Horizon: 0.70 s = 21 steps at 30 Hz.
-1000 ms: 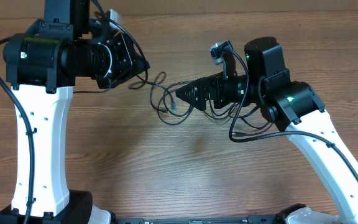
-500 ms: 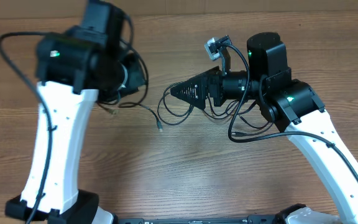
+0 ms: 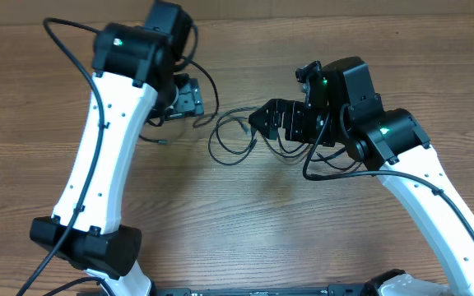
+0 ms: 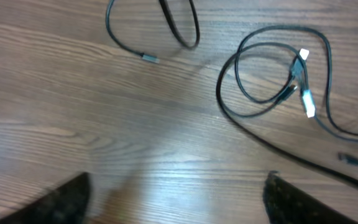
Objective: Untangle cables
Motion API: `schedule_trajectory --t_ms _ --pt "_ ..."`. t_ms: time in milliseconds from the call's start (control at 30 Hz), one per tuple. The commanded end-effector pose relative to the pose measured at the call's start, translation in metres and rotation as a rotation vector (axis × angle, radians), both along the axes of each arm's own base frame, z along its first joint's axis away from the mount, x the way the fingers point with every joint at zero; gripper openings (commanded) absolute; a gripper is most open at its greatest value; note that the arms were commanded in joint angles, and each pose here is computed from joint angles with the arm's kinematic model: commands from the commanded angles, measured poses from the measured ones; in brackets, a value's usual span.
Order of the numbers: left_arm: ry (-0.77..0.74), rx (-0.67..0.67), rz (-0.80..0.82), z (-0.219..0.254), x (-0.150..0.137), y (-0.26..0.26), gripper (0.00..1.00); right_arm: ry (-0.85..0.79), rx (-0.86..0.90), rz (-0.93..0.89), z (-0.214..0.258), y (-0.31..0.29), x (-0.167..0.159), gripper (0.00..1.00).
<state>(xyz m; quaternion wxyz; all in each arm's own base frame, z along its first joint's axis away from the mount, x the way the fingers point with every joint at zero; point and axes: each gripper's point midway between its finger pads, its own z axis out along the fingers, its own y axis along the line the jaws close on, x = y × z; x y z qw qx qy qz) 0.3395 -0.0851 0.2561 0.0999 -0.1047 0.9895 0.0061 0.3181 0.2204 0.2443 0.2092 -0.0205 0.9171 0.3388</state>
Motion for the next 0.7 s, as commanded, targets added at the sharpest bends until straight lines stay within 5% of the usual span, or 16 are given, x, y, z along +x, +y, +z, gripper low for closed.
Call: schedule_trajectory --t_ms 0,167,267,400,533,667 --pt "0.072 -0.163 -0.209 -0.007 -0.009 -0.028 0.98 -0.025 -0.058 -0.065 -0.003 -0.012 0.009 1.00" --pt "0.178 -0.314 -0.360 -0.024 -0.031 -0.058 1.00 -0.029 -0.071 -0.076 -0.004 -0.014 0.011 1.00" --pt "0.273 -0.612 -0.599 -0.033 -0.064 -0.099 1.00 -0.016 -0.078 -0.076 -0.007 -0.015 0.008 1.00" --pt "0.355 -0.745 -0.569 -0.044 -0.079 -0.107 1.00 -0.003 -0.084 -0.075 -0.009 -0.016 0.006 1.00" --pt "0.348 -0.762 -0.523 -0.045 -0.073 -0.097 1.00 0.006 -0.088 -0.075 -0.010 -0.017 0.004 1.00" --pt "0.224 -0.743 -0.422 -0.051 -0.033 -0.076 1.00 0.012 -0.091 -0.075 -0.011 -0.018 0.003 1.00"
